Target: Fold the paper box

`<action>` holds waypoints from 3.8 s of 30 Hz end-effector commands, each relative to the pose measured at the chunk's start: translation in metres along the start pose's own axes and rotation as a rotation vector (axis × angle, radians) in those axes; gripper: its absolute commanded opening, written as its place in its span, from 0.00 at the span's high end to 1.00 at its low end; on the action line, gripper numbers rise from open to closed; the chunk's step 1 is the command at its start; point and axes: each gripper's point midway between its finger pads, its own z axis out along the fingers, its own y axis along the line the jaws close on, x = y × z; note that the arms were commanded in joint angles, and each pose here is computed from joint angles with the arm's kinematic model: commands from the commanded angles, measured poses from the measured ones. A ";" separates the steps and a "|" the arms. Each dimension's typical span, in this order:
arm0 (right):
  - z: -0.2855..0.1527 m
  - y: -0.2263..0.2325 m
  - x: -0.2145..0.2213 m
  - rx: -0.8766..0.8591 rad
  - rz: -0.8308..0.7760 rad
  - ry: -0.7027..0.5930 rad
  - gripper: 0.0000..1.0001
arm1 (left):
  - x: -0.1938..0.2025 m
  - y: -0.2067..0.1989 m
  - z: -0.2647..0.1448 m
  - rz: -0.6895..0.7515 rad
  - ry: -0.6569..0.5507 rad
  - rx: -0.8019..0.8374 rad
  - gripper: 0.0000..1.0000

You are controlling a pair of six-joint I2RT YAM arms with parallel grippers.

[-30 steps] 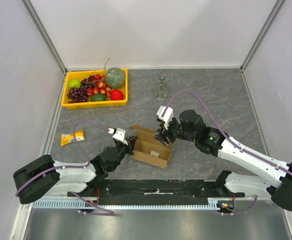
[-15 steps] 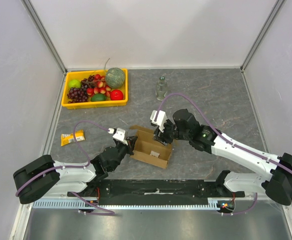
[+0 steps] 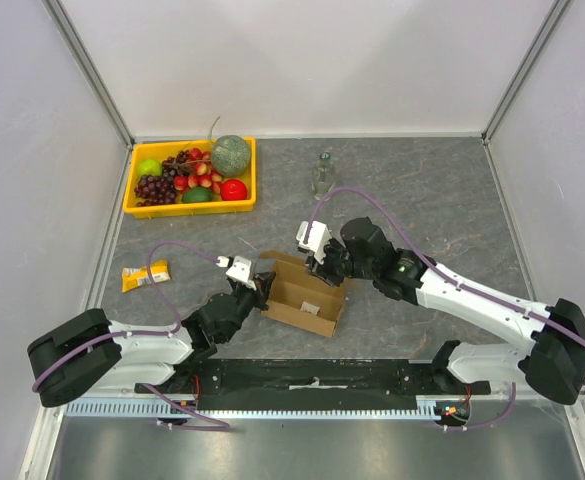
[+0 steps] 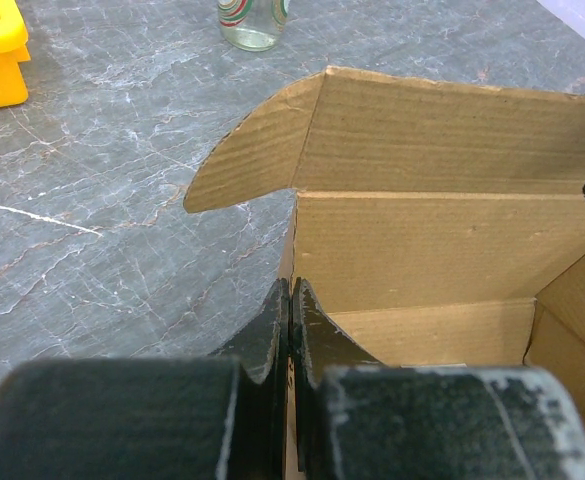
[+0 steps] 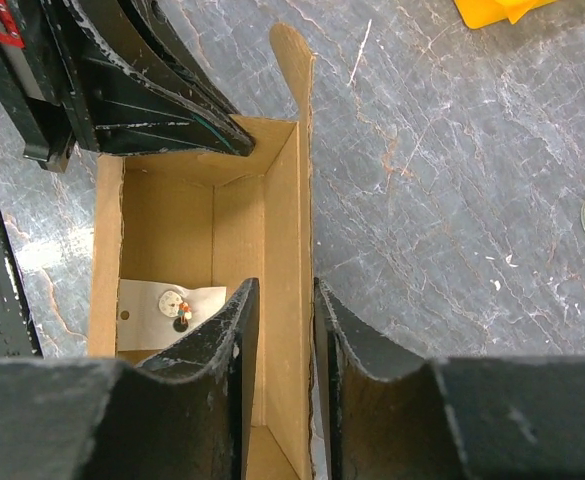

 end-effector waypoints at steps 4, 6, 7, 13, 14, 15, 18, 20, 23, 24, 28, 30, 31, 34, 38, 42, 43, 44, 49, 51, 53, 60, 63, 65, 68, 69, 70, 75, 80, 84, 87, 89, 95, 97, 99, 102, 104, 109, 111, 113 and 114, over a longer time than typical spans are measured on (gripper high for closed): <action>0.005 -0.007 -0.007 0.021 -0.020 -0.021 0.75 | -0.007 -0.001 0.000 0.013 -0.037 0.006 0.98; 0.006 -0.007 -0.006 0.019 -0.019 -0.018 0.81 | -0.008 -0.001 0.000 0.013 -0.038 0.005 0.98; 0.006 -0.007 -0.007 0.018 -0.020 -0.020 0.85 | -0.007 -0.001 0.000 0.013 -0.037 0.006 0.98; 0.006 -0.006 -0.011 0.013 -0.024 -0.040 0.96 | -0.009 -0.002 0.000 0.005 -0.043 0.012 0.98; 0.005 -0.007 -0.013 0.017 -0.026 -0.048 0.96 | -0.009 -0.004 0.000 0.003 -0.043 0.019 0.98; 0.005 -0.007 -0.013 0.019 -0.027 -0.050 0.97 | -0.010 -0.005 -0.001 -0.002 -0.045 0.026 0.97; 0.003 -0.008 -0.016 0.028 -0.032 -0.063 0.99 | -0.013 -0.009 -0.002 -0.018 -0.046 0.044 0.90; 0.001 -0.008 -0.018 0.028 -0.036 -0.074 0.99 | -0.013 -0.012 -0.003 -0.031 -0.040 0.063 0.86; 0.000 -0.005 -0.018 0.020 -0.039 -0.082 1.00 | -0.015 -0.016 -0.006 -0.050 -0.034 0.083 0.80; 0.000 -0.005 -0.018 0.022 -0.039 -0.082 1.00 | -0.016 -0.017 -0.007 -0.054 -0.034 0.089 0.78; -0.002 -0.006 -0.019 0.031 -0.043 -0.087 1.00 | -0.019 -0.018 -0.012 -0.072 -0.030 0.100 0.73; -0.002 -0.006 -0.019 0.033 -0.044 -0.086 1.00 | -0.020 -0.017 -0.014 -0.074 -0.026 0.099 0.71; -0.003 -0.007 -0.021 0.034 -0.045 -0.089 1.00 | -0.021 -0.017 -0.016 -0.079 -0.025 0.100 0.71; -0.004 -0.005 -0.022 0.030 -0.045 -0.093 1.00 | -0.017 -0.014 -0.020 -0.082 -0.014 0.094 0.70; -0.004 -0.006 -0.024 0.038 -0.042 -0.103 1.00 | -0.015 -0.015 -0.023 -0.091 -0.006 0.108 0.69; -0.005 -0.009 -0.030 0.059 -0.019 -0.113 1.00 | -0.014 -0.018 -0.023 -0.091 0.003 0.121 0.70; -0.005 -0.010 -0.032 0.064 -0.017 -0.116 1.00 | -0.013 -0.018 -0.022 -0.087 0.008 0.121 0.70; -0.005 -0.010 -0.034 0.064 -0.019 -0.119 1.00 | -0.012 -0.019 -0.022 -0.085 0.013 0.123 0.71; -0.006 -0.019 -0.046 0.098 -0.056 -0.143 1.00 | -0.011 -0.020 -0.017 -0.071 0.026 0.114 0.84; -0.005 -0.020 -0.053 0.091 -0.087 -0.151 1.00 | -0.011 -0.019 -0.015 -0.062 0.036 0.100 0.87; -0.003 -0.021 -0.060 0.079 -0.119 -0.154 1.00 | -0.009 -0.016 -0.013 -0.048 0.049 0.077 0.88; 0.006 -0.020 -0.069 0.033 -0.195 -0.142 0.91 | -0.013 0.005 -0.011 -0.035 0.046 -0.047 0.96; 0.006 -0.025 -0.072 0.054 -0.211 -0.148 0.59 | -0.015 0.010 -0.012 -0.035 0.036 -0.075 0.98; 0.004 -0.032 -0.075 0.092 -0.201 -0.151 0.49 | -0.015 0.013 -0.011 -0.034 0.034 -0.092 0.98; -0.005 -0.045 -0.080 0.177 -0.154 -0.167 0.42 | -0.016 0.020 -0.011 -0.037 0.024 -0.137 0.98; -0.008 -0.049 -0.079 0.210 -0.128 -0.170 0.42 | -0.018 0.022 -0.012 -0.038 0.018 -0.148 0.98; -0.012 -0.054 -0.079 0.247 -0.096 -0.174 0.41 | -0.020 0.024 -0.012 -0.044 0.009 -0.158 0.98; -0.036 -0.082 -0.055 0.406 0.058 -0.184 0.39 | -0.029 0.032 -0.013 -0.032 -0.027 -0.202 0.98; -0.048 -0.111 -0.028 0.493 0.187 -0.219 0.34 | -0.040 0.026 -0.011 0.025 -0.060 -0.154 0.98; -0.047 -0.122 -0.021 0.452 0.226 -0.230 0.35 | -0.052 0.020 -0.007 0.072 -0.080 -0.133 0.98; -0.042 -0.120 -0.013 0.412 0.231 -0.212 0.35 | -0.061 0.021 -0.003 0.106 -0.090 -0.142 0.98; -0.040 -0.118 -0.008 0.395 0.238 -0.202 0.35 | -0.064 0.021 0.001 0.122 -0.083 -0.138 0.98; -0.034 -0.108 0.012 0.353 0.254 -0.166 0.34 | -0.066 0.027 0.012 0.095 -0.065 -0.115 0.98; -0.030 -0.107 0.019 0.352 0.257 -0.159 0.34 | -0.065 0.029 0.015 0.094 -0.057 -0.112 0.98; -0.026 -0.112 0.024 0.369 0.258 -0.163 0.34 | -0.064 0.030 0.016 0.093 -0.051 -0.106 0.98; -0.016 -0.114 0.028 0.356 0.281 -0.190 0.37 | -0.063 0.032 0.019 0.091 -0.044 -0.100 0.98; -0.009 -0.113 0.029 0.327 0.288 -0.205 0.41 | -0.063 0.031 0.021 0.088 -0.040 -0.090 0.98; 0.000 -0.112 0.027 0.293 0.287 -0.227 0.46 | -0.063 0.033 0.024 0.090 -0.029 -0.086 0.98; 0.001 -0.115 0.029 0.303 0.287 -0.217 0.47 | -0.063 0.033 0.024 0.088 -0.026 -0.080 0.98; 0.003 -0.115 0.033 0.301 0.287 -0.204 0.50 | -0.063 0.034 0.024 0.083 -0.026 -0.080 0.98; 0.005 -0.115 0.035 0.301 0.290 -0.196 0.51 | -0.063 0.034 0.024 0.082 -0.025 -0.081 0.98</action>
